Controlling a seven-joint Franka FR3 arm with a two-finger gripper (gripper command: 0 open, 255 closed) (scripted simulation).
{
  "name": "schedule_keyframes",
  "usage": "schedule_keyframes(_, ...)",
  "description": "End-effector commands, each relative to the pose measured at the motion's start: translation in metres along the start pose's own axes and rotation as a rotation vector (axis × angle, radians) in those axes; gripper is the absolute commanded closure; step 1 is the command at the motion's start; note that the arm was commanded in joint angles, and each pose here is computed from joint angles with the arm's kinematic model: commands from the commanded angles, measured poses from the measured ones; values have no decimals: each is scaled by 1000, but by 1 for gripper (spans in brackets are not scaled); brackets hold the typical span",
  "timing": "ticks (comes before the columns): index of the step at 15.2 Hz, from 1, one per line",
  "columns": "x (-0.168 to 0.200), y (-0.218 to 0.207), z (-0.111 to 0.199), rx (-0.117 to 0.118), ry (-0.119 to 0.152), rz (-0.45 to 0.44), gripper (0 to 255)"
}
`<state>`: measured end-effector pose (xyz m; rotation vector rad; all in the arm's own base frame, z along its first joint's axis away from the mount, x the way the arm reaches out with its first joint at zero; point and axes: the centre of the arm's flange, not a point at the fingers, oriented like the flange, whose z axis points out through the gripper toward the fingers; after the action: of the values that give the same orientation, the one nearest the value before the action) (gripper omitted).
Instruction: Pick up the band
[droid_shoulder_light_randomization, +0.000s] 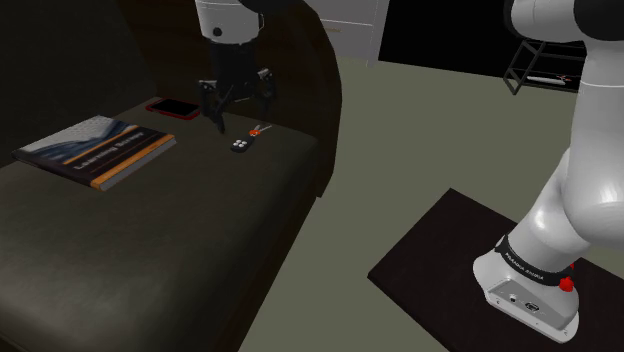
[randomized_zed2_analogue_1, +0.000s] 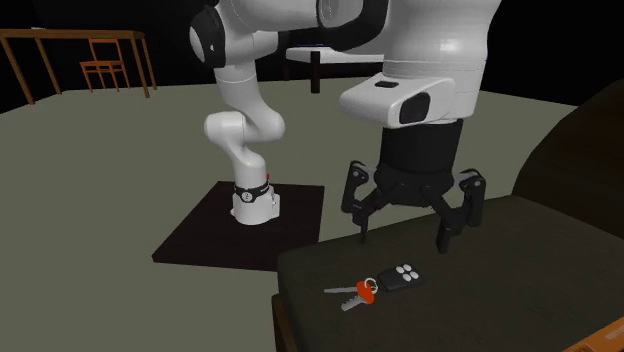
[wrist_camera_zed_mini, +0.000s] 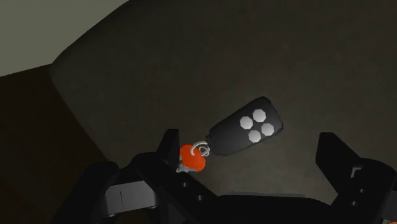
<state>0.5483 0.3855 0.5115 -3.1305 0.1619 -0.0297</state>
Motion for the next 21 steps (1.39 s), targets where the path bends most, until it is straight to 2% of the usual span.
schedule_keyframes(1, 3, -5, 7, 1, 1, 5, 0)
schedule_keyframes(8, 2, -5, 37, 1, 1, 5, 0)
schedule_keyframes(9, 2, -4, 37, 1, 1, 5, 255)
schedule_keyframes(18, 2, -5, 37, 1, 1, 5, 255)
schedule_keyframes(21, 3, -5, 21, 1, 1, 5, 255)
